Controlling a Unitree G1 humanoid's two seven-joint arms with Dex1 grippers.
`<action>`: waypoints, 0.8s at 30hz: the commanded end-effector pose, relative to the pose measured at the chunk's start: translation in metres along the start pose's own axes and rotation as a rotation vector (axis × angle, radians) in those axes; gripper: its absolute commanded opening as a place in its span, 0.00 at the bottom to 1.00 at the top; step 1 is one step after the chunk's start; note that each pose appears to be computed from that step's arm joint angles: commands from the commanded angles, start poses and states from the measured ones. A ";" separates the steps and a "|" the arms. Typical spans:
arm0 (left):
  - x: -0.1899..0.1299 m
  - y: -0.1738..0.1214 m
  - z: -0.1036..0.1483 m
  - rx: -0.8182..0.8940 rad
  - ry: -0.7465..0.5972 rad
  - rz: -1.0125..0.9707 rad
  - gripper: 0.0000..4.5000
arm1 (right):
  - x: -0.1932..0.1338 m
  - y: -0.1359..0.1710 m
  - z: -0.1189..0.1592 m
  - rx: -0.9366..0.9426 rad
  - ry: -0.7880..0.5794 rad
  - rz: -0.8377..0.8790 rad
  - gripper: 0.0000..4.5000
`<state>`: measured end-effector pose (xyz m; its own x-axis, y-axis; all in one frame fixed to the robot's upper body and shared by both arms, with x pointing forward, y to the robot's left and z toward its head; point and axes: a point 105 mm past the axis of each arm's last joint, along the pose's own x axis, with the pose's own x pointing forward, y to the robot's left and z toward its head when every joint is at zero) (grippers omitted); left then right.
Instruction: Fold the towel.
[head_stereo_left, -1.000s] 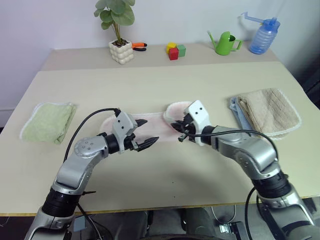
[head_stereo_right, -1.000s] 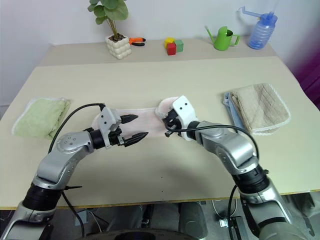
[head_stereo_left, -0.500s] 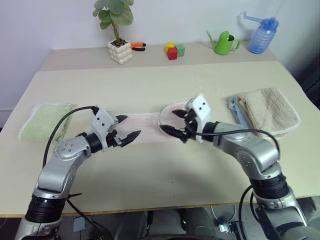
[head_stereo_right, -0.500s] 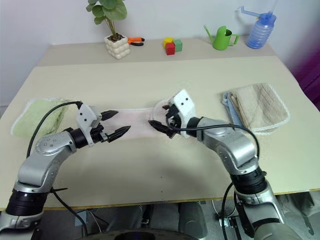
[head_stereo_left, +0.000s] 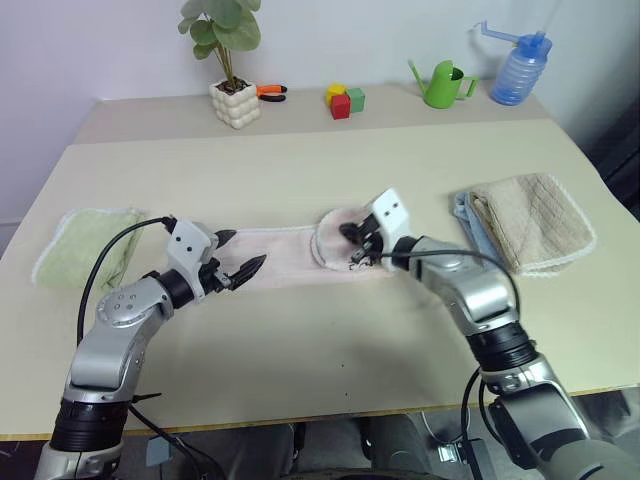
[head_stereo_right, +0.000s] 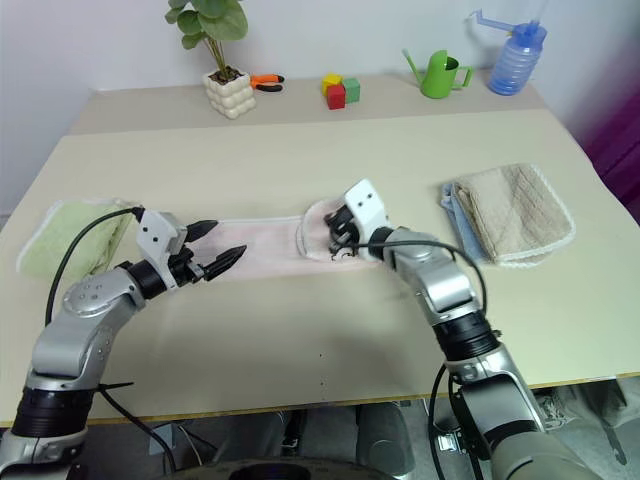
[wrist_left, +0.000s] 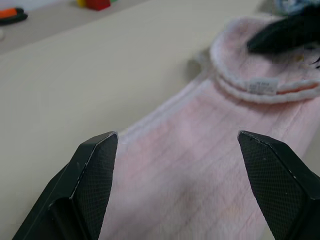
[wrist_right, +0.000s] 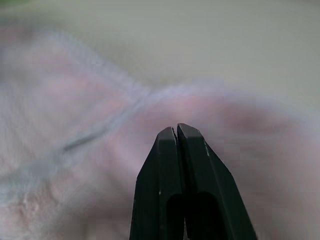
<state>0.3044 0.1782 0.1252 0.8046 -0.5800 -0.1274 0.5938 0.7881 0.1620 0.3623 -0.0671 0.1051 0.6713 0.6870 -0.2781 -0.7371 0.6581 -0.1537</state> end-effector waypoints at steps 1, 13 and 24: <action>-0.015 0.007 0.007 -0.006 -0.036 0.064 0.88 | 0.003 0.011 -0.010 -0.057 0.016 0.033 0.01; -0.068 -0.019 -0.018 -0.461 0.009 0.176 1.00 | -0.036 0.014 0.061 -0.255 -0.196 0.129 0.39; -0.064 -0.014 -0.041 -1.004 -0.034 0.431 1.00 | -0.037 0.022 0.064 -0.361 -0.224 0.158 0.94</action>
<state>0.2429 0.2047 0.0898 0.9457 -0.2511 -0.2066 0.0487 0.7376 -0.6734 0.3289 -0.0632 0.1617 0.5265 0.8348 -0.1609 -0.8013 0.4242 -0.4218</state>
